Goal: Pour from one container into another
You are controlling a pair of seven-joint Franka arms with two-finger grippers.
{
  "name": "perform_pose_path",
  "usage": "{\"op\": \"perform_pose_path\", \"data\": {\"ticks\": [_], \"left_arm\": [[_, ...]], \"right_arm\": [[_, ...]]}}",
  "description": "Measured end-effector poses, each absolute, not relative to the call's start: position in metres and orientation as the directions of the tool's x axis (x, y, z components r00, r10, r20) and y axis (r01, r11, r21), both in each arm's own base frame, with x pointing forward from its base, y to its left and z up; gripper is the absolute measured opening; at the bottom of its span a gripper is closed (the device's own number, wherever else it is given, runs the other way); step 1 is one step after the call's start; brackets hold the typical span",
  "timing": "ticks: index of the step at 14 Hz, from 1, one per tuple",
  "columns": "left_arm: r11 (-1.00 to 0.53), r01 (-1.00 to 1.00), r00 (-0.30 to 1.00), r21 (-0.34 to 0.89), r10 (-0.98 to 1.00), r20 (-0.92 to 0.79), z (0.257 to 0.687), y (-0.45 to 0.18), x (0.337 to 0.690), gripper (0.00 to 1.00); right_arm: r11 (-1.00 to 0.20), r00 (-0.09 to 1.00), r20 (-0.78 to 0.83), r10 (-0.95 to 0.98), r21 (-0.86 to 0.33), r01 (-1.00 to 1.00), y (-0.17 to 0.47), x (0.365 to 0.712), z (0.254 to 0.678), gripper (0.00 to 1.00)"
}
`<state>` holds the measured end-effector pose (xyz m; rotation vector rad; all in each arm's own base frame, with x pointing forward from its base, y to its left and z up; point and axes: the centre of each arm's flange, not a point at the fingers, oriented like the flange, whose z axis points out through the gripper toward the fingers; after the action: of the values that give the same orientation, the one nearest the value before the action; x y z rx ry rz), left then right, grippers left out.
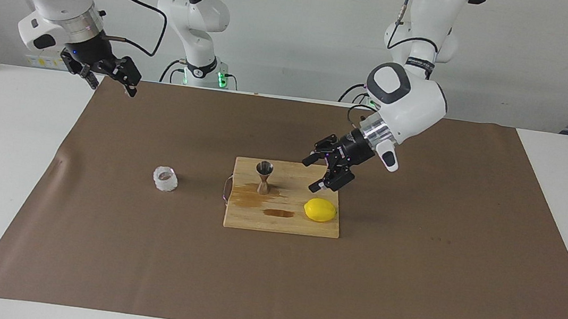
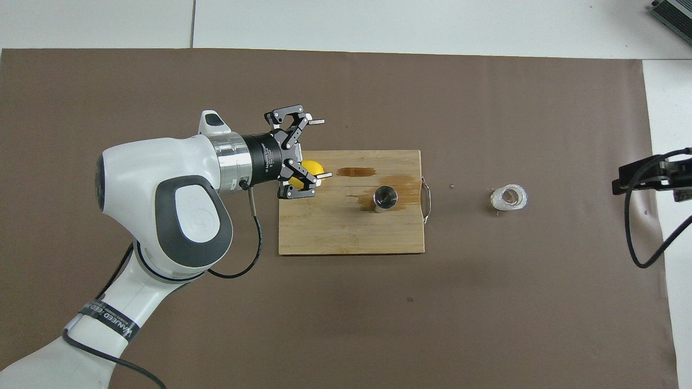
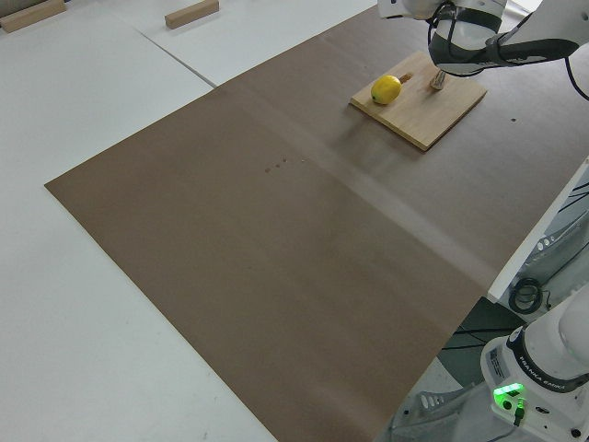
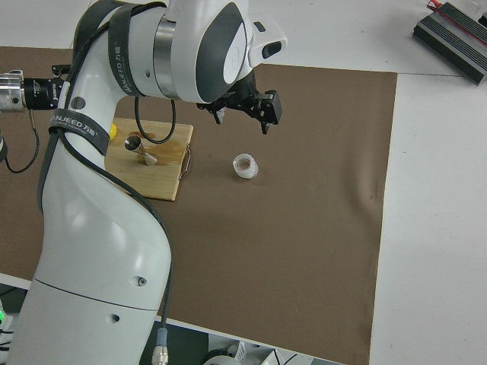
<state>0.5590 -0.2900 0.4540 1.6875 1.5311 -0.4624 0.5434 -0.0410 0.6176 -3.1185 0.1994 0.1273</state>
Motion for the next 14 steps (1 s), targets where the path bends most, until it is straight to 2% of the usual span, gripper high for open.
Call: {"op": "perform_pose_path", "data": {"ticks": [5,11,14], "left_arm": [[-0.236,0.903,0.402,0.36,0.758,-0.513,0.485,-0.251,0.557,1.0],[-0.351,0.858,0.479,0.375,0.81,-0.339,0.533,-0.19,0.552,1.0],[-0.455,0.797,0.577,0.398,0.768,-0.278,0.544,-0.17,0.552,1.0]], "right_arm": [[-0.992,0.989,-0.082,-0.127,-0.009,-0.128,-0.041,0.543,0.618,1.0],[-0.992,0.989,-0.082,-0.127,-0.009,-0.128,-0.041,0.543,0.618,1.0],[-0.992,0.989,-0.082,-0.127,-0.009,-0.128,-0.041,0.543,0.618,1.0]]}}
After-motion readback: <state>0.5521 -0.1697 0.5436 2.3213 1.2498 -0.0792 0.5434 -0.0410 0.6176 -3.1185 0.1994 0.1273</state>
